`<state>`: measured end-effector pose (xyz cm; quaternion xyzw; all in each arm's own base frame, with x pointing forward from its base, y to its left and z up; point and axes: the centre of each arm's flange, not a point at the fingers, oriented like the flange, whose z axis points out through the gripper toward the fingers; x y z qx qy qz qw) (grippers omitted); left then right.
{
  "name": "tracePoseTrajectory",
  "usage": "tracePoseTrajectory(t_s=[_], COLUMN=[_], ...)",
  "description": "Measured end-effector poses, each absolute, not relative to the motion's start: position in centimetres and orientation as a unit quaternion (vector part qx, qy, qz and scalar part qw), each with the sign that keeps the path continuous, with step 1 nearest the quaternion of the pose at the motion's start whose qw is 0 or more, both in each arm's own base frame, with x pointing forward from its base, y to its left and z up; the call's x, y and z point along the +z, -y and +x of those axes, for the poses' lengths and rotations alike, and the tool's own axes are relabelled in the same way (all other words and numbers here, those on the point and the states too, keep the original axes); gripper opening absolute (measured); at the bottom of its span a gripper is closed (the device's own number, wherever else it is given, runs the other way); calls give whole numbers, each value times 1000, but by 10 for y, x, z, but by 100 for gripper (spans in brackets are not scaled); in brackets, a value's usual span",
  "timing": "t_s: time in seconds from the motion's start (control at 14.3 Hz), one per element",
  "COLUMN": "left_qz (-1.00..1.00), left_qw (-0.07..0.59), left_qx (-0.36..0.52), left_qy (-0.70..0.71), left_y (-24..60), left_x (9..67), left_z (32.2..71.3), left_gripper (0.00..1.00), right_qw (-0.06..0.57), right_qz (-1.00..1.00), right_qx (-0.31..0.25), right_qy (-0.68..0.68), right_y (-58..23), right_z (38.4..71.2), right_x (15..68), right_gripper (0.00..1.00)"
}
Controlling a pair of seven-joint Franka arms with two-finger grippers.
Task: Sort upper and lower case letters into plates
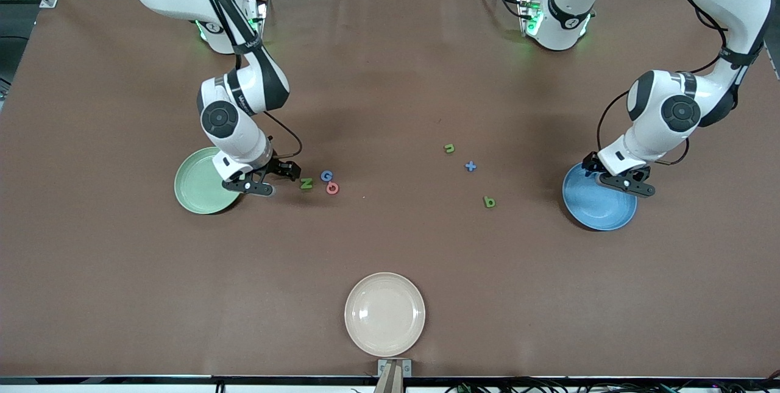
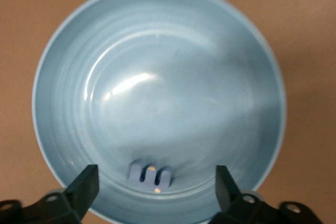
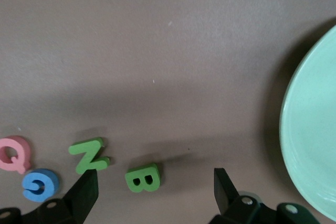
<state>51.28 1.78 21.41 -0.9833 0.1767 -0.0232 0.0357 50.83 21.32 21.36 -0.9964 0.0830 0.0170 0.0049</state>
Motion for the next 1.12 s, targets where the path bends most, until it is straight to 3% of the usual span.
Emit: tracePoseTrajectory(t_s=[0.14, 0.28, 0.42, 0.84, 1.12], left_qz=[-987, -993, -997, -991, -980], left_qw=[32, 21, 14, -16, -55], left_qx=[-36, -46, -46, -38, -8], left_qy=[-153, -111, -61, 124, 189], left_y=[7, 45, 83, 198, 253], left_x=[224, 233, 245, 269, 242], left_z=[516, 518, 521, 549, 567], left_gripper=[100, 100, 100, 100, 100], right_qw=[2, -3, -8, -8, -7], right_qz=[-996, -996, -996, -997, -997], right_qx=[23, 30, 37, 32, 26], right_qy=[-83, -83, -80, -73, -73], right_y=[-211, -210, -214, -226, -227], right_z=[504, 500, 496, 490, 490], right_x=[208, 200, 191, 179, 172], right_gripper=[94, 82, 79, 79, 78])
